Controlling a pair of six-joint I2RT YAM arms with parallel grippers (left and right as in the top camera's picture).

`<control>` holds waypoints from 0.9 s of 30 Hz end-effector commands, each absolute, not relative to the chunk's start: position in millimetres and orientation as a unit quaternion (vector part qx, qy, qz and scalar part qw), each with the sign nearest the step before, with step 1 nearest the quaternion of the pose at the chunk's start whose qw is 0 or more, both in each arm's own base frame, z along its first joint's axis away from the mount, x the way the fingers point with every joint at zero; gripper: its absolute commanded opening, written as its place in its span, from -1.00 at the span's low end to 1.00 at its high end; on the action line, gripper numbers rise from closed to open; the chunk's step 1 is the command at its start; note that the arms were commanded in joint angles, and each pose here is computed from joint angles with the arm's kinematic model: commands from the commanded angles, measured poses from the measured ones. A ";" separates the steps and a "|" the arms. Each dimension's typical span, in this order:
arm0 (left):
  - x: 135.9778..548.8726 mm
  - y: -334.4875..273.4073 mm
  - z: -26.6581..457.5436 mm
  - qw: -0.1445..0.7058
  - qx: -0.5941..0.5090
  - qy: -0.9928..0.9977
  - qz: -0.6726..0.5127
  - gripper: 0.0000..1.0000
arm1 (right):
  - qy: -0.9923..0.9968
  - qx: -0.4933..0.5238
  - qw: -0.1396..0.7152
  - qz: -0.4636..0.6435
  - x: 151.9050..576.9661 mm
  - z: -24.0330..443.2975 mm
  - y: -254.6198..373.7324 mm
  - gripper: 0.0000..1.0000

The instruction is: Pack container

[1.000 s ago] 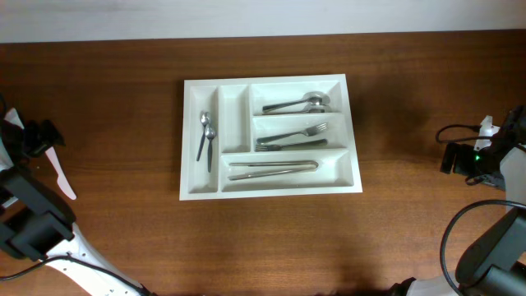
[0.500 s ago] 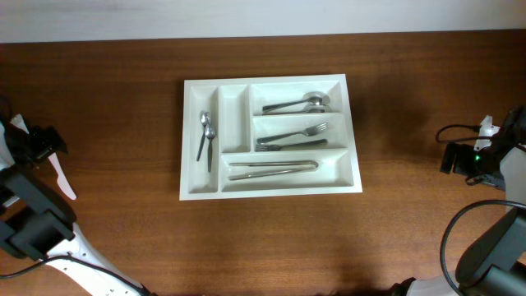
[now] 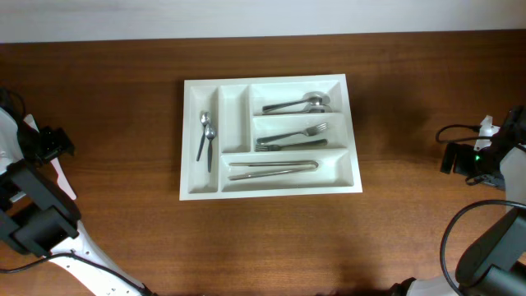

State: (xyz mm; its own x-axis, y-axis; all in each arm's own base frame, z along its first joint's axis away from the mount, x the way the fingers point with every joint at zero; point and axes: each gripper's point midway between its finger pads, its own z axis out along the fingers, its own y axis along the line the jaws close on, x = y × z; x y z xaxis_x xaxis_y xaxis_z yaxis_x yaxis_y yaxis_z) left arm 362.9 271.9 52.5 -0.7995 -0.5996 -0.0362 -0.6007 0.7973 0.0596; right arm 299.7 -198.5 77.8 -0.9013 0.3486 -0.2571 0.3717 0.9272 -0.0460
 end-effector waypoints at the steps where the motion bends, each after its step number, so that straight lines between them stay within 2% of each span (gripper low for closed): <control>1: 361.4 272.4 54.6 0.008 -0.320 0.946 0.040 0.82 | 0.974 0.182 0.124 -0.042 301.0 76.3 -197.4 0.97; 12: 364.1 273.6 50.2 0.010 -0.320 0.947 0.041 0.83 | 0.974 0.182 0.124 -0.042 301.0 76.3 -197.4 0.97; 27: 360.5 271.2 15.9 -0.024 -0.318 0.947 0.031 0.82 | 0.974 0.182 0.124 -0.042 301.0 76.3 -197.4 0.97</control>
State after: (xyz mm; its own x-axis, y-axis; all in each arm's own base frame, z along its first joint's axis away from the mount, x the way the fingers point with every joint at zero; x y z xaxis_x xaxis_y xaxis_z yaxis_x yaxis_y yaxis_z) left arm 362.3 271.6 26.6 -0.7986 -0.6018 0.0071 -0.6004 0.7974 0.0610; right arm 299.7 -198.5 77.8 -0.9015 0.3482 -0.2571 0.3713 0.9274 -0.0461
